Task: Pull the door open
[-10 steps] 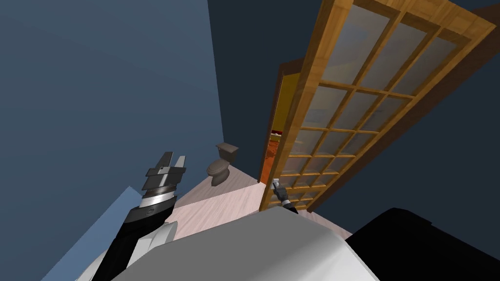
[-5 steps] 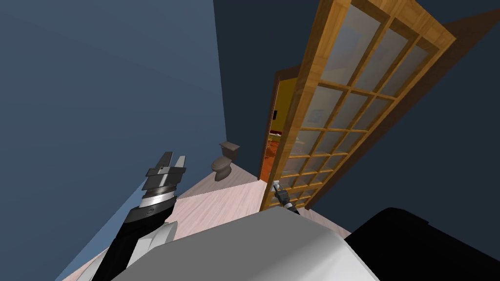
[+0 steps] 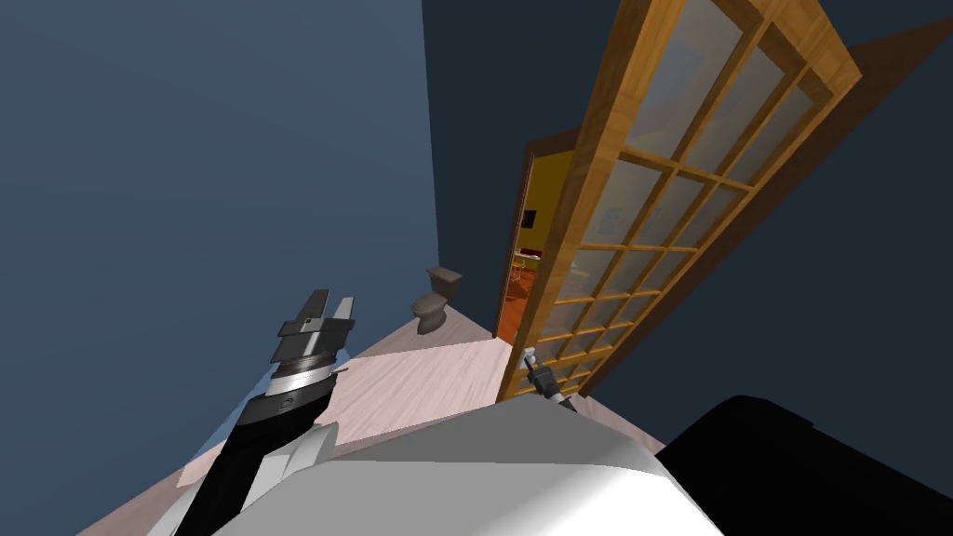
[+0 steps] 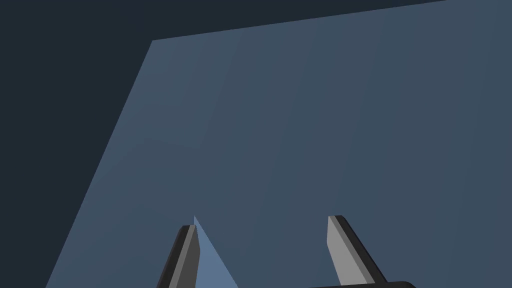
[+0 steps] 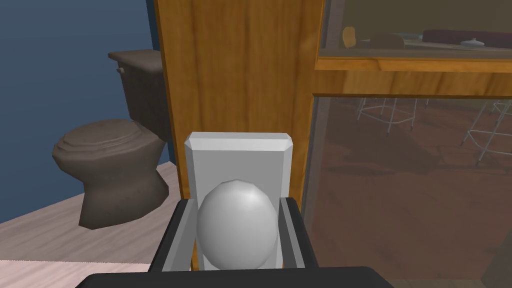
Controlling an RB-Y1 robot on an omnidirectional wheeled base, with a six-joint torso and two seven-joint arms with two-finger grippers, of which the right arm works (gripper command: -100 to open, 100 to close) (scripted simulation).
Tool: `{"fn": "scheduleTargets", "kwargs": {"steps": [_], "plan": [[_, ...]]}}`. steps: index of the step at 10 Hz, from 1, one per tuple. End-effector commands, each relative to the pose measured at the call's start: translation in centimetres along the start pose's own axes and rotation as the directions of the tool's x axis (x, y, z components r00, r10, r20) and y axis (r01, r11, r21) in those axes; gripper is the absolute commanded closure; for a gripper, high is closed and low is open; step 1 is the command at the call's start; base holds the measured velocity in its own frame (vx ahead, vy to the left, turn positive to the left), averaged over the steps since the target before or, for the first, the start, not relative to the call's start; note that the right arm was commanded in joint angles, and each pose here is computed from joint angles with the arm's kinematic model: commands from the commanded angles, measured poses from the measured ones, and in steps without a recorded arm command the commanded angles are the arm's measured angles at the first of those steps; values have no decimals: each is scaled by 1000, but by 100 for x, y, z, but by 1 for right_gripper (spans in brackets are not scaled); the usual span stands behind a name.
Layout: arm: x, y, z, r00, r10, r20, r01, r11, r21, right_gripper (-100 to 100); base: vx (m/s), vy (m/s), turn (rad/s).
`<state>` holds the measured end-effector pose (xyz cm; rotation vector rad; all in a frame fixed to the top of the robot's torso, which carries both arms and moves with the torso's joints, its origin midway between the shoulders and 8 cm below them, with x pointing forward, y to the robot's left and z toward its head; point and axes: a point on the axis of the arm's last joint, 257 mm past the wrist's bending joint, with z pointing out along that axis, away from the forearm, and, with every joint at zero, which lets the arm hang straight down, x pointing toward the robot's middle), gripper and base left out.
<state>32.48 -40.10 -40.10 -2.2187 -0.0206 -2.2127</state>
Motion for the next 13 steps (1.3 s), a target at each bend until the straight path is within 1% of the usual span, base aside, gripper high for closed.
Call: {"fn": "scheduleTargets", "kwargs": {"steps": [1,3,4,5,7,13], "plan": [[3,-6,-71,1000,2,-3,-2,1000,17,100,-193,-56,118],[9,0,-135,1000,3,-3,-3,999,33,100,-183,-35,103],[11,8,-101,1000,1,-1,-1,1000,26,100,-89,-10,17],[1,10,-149,1000,2,0,-2,999,35,100,-142,-51,174],[2,13,-178,1000,2,0,-2,999,41,100,-176,-67,113],[7,24,-317,1000,3,-2,-3,997,72,100,-199,-63,151]]}}
